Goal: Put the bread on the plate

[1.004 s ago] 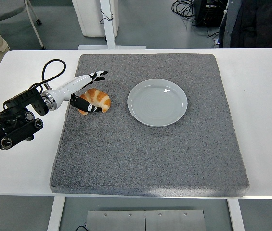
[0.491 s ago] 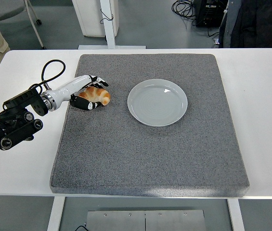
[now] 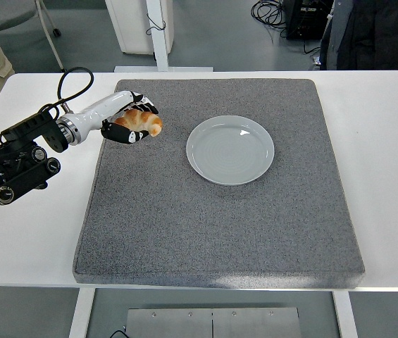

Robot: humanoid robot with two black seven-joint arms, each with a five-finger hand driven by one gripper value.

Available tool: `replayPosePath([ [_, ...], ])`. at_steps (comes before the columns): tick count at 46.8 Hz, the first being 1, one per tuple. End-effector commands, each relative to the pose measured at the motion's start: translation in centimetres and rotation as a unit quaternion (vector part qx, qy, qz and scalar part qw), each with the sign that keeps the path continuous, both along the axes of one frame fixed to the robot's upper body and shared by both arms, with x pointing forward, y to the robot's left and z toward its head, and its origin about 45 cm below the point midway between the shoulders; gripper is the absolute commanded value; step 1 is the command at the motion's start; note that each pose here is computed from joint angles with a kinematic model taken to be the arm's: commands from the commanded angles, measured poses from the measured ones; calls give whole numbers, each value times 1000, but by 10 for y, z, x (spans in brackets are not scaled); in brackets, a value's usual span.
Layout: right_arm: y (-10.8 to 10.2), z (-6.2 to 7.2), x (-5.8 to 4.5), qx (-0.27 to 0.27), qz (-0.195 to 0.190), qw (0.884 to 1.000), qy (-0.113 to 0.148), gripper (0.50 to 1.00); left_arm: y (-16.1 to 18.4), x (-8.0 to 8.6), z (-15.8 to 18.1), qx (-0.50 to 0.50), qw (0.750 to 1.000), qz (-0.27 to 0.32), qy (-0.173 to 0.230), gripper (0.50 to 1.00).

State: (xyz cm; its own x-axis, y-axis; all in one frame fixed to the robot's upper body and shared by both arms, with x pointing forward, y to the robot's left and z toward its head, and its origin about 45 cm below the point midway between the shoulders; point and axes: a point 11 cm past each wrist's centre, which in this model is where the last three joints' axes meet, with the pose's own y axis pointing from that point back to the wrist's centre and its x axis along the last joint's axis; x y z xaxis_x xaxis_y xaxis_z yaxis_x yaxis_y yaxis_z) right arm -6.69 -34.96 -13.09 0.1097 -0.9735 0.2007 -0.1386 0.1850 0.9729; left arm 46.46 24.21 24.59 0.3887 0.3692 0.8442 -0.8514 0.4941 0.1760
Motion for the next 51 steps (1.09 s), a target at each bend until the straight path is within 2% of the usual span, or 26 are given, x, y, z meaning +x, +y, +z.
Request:
replayPosePath([
  [1,0,0,0,0,0,1000,0,1000,3,6,17,3,1000,-1,-14,500],
  [11,0,0,0,0,0,1000,0,1000,8,17,59,22,999,-23,-37,500],
  [37,0,0,0,0,0,1000,0,1000,-26,32,144,53,990,-80,-105,500],
  [45,0,0,0,0,0,1000,0,1000,-42,33,157,69,986,-96,-118,500],
  [51,0,0,0,0,0,1000,0,1000,-64,32,154,80,983,-119,-117,500],
])
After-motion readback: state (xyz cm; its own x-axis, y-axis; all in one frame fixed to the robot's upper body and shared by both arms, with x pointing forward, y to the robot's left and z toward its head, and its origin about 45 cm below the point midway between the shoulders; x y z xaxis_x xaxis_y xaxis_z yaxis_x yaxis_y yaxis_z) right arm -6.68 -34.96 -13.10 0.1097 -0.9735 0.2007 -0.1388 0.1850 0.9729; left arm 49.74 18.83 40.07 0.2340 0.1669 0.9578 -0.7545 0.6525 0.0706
